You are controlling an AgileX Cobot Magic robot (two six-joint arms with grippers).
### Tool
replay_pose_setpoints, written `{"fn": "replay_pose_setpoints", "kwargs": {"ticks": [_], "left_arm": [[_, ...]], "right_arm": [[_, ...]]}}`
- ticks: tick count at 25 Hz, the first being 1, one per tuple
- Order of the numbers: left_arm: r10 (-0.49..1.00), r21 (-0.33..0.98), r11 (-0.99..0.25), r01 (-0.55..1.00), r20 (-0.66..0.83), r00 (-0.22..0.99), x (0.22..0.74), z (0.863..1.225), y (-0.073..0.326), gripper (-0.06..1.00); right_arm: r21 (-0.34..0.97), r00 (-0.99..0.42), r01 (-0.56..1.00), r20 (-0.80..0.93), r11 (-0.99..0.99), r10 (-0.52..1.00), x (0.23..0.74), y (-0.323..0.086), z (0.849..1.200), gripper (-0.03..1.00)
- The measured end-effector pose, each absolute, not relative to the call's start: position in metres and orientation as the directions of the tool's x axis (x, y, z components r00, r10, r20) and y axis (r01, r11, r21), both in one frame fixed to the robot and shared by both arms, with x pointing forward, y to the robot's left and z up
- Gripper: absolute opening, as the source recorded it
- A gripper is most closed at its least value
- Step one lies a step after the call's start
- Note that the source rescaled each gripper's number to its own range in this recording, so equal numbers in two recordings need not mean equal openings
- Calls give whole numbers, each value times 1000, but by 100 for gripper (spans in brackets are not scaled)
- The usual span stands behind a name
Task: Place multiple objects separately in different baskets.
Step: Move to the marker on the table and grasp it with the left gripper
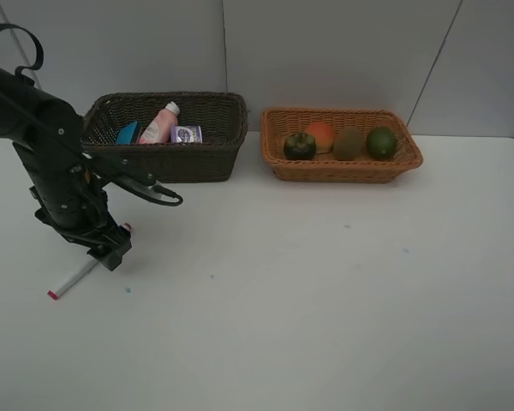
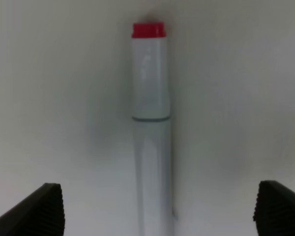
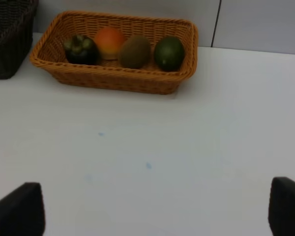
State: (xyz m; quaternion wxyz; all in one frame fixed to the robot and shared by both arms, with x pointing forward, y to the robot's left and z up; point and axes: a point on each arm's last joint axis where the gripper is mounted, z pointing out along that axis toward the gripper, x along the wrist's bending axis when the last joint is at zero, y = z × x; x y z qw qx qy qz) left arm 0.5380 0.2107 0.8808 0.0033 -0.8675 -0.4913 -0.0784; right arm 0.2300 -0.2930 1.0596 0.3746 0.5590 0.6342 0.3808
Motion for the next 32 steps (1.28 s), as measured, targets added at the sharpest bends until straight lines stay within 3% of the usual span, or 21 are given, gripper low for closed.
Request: {"fn": "replay_pose_setpoints", "kwargs": {"ticks": [32], "left_arm": [[836, 88, -545, 834, 123, 534, 545, 865, 212, 98]], "right_arm": [[902, -94, 424, -49, 85, 994, 230, -293, 1060, 99]]}}
